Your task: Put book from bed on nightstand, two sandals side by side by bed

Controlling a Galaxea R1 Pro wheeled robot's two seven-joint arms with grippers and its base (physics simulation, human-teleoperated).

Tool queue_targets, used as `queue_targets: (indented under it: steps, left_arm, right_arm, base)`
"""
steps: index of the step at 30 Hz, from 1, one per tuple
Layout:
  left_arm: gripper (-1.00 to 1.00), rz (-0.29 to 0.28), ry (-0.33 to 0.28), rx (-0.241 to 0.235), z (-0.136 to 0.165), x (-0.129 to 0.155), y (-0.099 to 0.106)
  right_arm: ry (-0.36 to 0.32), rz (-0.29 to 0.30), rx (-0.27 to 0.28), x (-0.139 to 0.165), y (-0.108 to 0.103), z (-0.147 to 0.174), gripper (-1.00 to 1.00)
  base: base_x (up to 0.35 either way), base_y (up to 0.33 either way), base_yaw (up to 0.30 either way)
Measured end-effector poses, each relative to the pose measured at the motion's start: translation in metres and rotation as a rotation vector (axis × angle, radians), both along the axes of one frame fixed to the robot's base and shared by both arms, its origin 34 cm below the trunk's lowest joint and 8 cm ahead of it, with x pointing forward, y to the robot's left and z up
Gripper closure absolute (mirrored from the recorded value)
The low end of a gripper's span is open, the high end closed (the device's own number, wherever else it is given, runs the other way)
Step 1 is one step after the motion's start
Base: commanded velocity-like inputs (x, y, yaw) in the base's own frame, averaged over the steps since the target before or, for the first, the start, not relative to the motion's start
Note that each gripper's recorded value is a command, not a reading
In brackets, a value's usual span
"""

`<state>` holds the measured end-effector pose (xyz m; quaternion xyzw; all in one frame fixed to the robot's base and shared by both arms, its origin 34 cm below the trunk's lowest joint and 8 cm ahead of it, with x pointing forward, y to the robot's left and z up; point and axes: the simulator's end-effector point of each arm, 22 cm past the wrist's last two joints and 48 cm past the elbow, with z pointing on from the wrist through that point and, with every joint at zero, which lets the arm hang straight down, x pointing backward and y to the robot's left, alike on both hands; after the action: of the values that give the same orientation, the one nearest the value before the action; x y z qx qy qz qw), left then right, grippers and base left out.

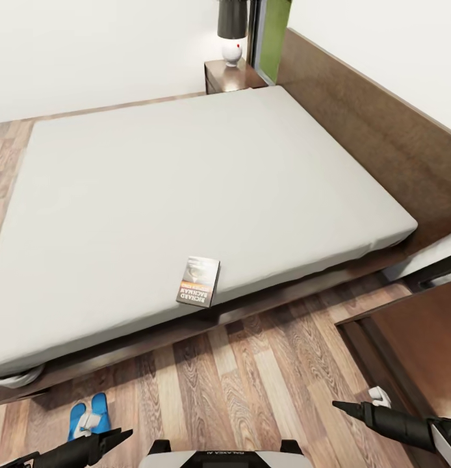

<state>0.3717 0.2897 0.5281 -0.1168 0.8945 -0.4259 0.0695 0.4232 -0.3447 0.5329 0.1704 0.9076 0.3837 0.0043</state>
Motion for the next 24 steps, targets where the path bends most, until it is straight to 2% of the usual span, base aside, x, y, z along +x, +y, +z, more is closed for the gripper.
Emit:
queue_targets:
  steps: [24]
  left_arm:
    - [-1.00,-0.001,-0.017,-0.001,0.0041,0.0056,-0.0003]
  right_arm:
    - [-0.016,-0.001,0.000,0.0055,0.0001,0.0049,-1.00]
  base:
    - [0.000,0.000,0.232]
